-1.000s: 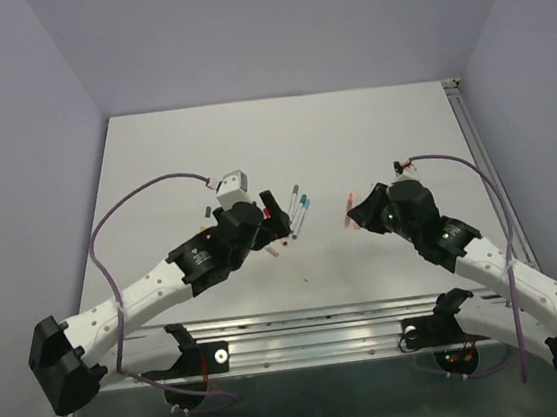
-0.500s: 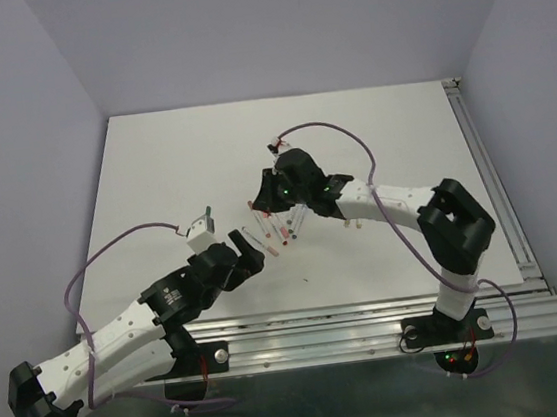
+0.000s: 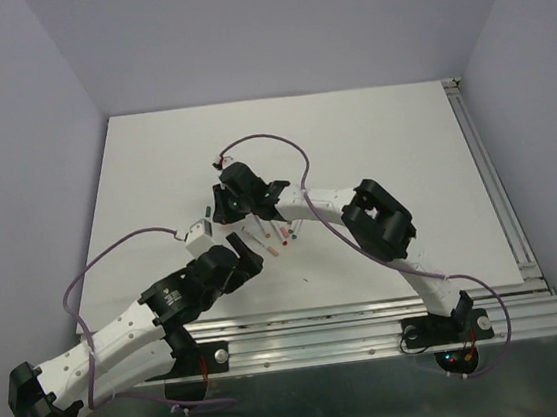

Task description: Open the pen caps

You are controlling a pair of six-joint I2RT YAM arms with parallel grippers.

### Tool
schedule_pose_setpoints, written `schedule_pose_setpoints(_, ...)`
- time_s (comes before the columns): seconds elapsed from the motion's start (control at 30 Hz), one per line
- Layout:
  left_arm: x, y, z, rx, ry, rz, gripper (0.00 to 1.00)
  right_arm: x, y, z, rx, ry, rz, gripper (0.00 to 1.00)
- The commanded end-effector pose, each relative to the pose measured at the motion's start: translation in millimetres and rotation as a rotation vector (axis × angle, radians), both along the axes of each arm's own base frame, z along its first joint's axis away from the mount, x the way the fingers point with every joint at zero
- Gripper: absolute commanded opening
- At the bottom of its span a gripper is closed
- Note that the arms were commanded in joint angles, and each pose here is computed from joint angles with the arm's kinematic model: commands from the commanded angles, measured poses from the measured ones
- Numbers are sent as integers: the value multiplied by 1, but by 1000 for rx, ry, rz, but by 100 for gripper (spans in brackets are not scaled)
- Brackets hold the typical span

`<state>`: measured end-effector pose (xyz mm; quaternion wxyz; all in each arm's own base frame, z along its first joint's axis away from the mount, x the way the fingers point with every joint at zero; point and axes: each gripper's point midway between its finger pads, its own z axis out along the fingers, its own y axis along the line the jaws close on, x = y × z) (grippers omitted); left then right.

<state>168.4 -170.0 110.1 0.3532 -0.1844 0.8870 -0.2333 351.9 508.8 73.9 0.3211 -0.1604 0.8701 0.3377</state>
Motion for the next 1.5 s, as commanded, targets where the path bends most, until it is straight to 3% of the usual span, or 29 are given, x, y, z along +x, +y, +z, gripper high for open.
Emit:
schedule_pose_setpoints(0.0,2,8,-1,8,-4,47,99,3,27,11,24,-22,42,9)
schedule_pose_setpoints(0.17,3,9,3,-1,-14,58,99,7,36,4,20,-17,20,14)
schedule_pose_setpoints(0.23,4,10,4,1,-20,61,99,7,37,3,18,-16,14,21)
schedule_pose_setpoints(0.4,5,11,5,0,-24,69,99,9,35,1,-2,-18,3,45)
schedule_pose_setpoints(0.67,7,9,5,11,-16,71,99,9,26,33,5,-55,-17,69)
schedule_pose_setpoints(0.73,7,8,7,2,-20,74,99,12,18,54,9,-96,-47,80)
schedule_pose_setpoints(0.77,8,8,8,0,-23,75,99,13,11,56,-7,-114,-63,92)
schedule_pose_setpoints(0.8,8,8,8,-3,-22,77,99,16,10,68,4,-137,-74,92)
schedule_pose_setpoints(0.83,8,8,9,-9,-22,82,99,16,2,88,14,-165,-88,100)
schedule_pose_setpoints(1.03,9,4,9,-22,-8,98,99,21,-52,133,-23,-274,-257,100)
schedule_pose_setpoints(1.23,17,7,6,12,24,182,99,-2,-183,122,-155,-274,-669,100)
schedule_pose_setpoints(1.4,31,6,10,77,50,246,99,-51,-288,93,-141,-221,-966,100)
schedule_pose_setpoints(1.47,41,7,15,83,49,269,99,-67,-307,110,-33,-201,-997,100)
